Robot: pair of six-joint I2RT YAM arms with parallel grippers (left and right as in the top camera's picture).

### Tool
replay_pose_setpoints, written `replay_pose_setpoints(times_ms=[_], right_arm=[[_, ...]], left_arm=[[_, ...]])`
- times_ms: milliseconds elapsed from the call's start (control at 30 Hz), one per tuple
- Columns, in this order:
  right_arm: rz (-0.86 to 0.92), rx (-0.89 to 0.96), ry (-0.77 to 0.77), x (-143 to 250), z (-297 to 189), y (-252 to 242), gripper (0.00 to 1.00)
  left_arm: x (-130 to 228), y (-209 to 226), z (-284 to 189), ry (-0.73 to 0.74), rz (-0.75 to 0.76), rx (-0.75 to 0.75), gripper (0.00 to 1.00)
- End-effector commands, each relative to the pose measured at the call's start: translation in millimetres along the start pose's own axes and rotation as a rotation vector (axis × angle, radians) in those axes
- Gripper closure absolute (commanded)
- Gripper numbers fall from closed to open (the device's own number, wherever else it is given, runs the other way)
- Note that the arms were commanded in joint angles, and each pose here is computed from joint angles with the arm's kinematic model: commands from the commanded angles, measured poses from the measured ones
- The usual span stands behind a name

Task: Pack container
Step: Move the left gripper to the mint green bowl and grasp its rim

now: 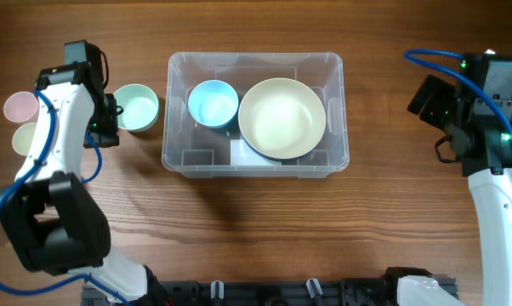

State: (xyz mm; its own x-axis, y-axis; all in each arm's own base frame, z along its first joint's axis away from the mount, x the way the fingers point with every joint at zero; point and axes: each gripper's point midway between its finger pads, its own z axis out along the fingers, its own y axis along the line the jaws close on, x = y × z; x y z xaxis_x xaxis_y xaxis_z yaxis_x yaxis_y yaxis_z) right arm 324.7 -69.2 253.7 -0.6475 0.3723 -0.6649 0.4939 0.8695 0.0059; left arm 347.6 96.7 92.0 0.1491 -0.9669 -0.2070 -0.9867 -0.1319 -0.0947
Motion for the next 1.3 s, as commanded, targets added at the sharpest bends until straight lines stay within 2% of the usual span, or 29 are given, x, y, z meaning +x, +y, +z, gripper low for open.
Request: replay_pose_setpoints(times_ms=[0,133,367,500,767,867,1100,1167,1267], right_arm=[[0.016,0.015,-0.021,-5.5,-3.5,-3.0,0.00],[0.016,0.014,-0.021,-5.7,-3.6,-3.0,0.00],[0.017,0.015,-0.021,-5.5,-3.5,-3.0,0.00],[0.016,0.014,-0.021,-5.7,-3.6,-3.0,0.00],[0.016,0.014,-0.021,-5.7,-3.6,-3.0,0.00],[0.017,0.014,-0.021,-5.7,-3.6,-3.0,0.00],[0.016,0.015,-0.021,-5.5,-3.5,-3.0,0.00],[0.017,0.014,-0.021,-5.7,-3.6,-3.0,0.00],[0.016,0.014,-0.021,-5.7,-3.6,-3.0,0.00]], left_arm=[[6.2,-11.0,13.9,0.061,-0.067,0.009,0.43],[8.6,-17.5,24.5,0.064,-0.068,0.014,0.43],[15.0,-21.8,47.4,0.073,-0.050,-0.010,0.50],[19.0,-28.1,59.1,0.084,0.031,0.001,0.51],[20.7,-37.5,62.2,0.081,0.078,0.035,0.53],[23.3,-37.6,64.2,0.082,0.084,0.033,0.59],[35.9,-33.5,77.0,0.087,0.114,-0.002,0.62],[36.0,-33.8,77.1,0.087,0.114,-0.001,0.67],[35.2,-33.3,76.6,0.088,0.113,-0.003,0.80]])
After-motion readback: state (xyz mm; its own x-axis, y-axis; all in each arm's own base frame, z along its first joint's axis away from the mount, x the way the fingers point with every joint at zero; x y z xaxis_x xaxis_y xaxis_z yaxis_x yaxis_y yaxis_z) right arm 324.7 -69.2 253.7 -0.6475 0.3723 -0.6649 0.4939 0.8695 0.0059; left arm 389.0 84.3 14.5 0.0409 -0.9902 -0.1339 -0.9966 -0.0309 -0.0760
